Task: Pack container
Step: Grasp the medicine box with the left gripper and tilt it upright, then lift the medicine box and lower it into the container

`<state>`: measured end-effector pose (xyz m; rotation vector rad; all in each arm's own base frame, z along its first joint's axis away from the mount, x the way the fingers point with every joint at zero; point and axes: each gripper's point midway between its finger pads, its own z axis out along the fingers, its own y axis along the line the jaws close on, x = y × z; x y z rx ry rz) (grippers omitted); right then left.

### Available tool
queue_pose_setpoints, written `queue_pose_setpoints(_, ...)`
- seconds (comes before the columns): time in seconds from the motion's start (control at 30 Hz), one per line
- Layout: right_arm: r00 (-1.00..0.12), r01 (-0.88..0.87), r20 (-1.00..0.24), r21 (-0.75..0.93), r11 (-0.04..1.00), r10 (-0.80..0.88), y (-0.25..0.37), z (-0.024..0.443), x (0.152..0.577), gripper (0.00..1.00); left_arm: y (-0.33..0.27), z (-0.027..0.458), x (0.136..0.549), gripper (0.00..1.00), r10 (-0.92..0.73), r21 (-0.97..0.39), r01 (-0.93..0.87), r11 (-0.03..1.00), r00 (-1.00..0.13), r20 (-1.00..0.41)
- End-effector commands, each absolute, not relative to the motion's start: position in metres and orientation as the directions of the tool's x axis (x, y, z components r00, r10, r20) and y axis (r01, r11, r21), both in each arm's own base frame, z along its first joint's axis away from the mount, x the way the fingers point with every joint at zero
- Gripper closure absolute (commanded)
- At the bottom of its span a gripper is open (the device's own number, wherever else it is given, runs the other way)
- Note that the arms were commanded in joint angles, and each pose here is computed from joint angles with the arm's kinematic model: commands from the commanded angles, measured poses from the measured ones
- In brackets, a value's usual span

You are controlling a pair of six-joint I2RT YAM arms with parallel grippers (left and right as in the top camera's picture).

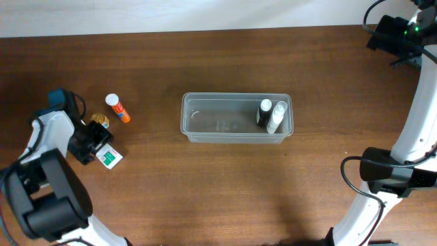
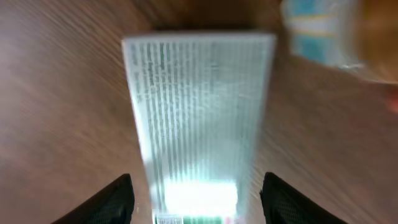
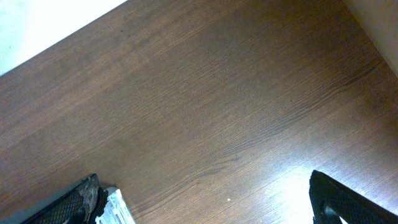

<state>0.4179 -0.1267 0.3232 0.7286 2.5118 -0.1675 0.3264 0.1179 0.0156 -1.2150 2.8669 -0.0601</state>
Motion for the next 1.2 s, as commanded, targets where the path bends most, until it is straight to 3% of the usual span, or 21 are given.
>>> queue_pose_setpoints(0.0, -0.711, 0.539, -0.523, 0.023, 0.842, 0.470, -0.129, 0.330, 0.414, 0.02, 0.116, -0.004, 0.318, 0.34, -0.713, -0.023, -0.714, 0.699, -0.700, 0.041)
queue_pose_setpoints(0.17, -0.711, 0.539, -0.523, 0.023, 0.842, 0.470, -0.129, 0.330, 0.414, 0.02, 0.116, -0.015, 0.318, 0.35, -0.713, -0.017, -0.714, 0.700, -0.699, 0.055)
queue_pose_setpoints(0.27, -0.711, 0.539, -0.523, 0.023, 0.842, 0.470, -0.129, 0.330, 0.414, 0.02, 0.117, -0.016, 0.320, 0.58, -0.713, -0.019, -0.714, 0.700, -0.700, 0.049)
queue_pose_setpoints(0.33, -0.711, 0.539, -0.523, 0.023, 0.842, 0.470, -0.129, 0.330, 0.414, 0.02, 0.118, -0.016, 0.322, 0.62, -0.712, -0.022, -0.714, 0.700, -0.700, 0.041)
queue_pose_setpoints(0.7, -0.711, 0.539, -0.523, 0.023, 0.842, 0.470, -0.129, 0.330, 0.414, 0.02, 0.123, 0.011, 0.338, 0.57, -0.687, -0.034, -0.688, 0.725, -0.726, 0.026)
queue_pose_setpoints(0.97, -0.711, 0.539, -0.523, 0.023, 0.842, 0.470, -0.129, 0.330, 0.414, 0.02, 0.142, 0.105, 0.389, 0.55, -0.618, -0.095, -0.611, 0.786, -0.773, -0.145)
queue_pose_setpoints(1.17, -0.711, 0.539, -0.523, 0.023, 0.842, 0.470, -0.129, 0.330, 0.414, 0.02, 0.143, 0.173, 0.406, 0.55, -0.540, -0.113, -0.530, 0.841, -0.801, -0.259)
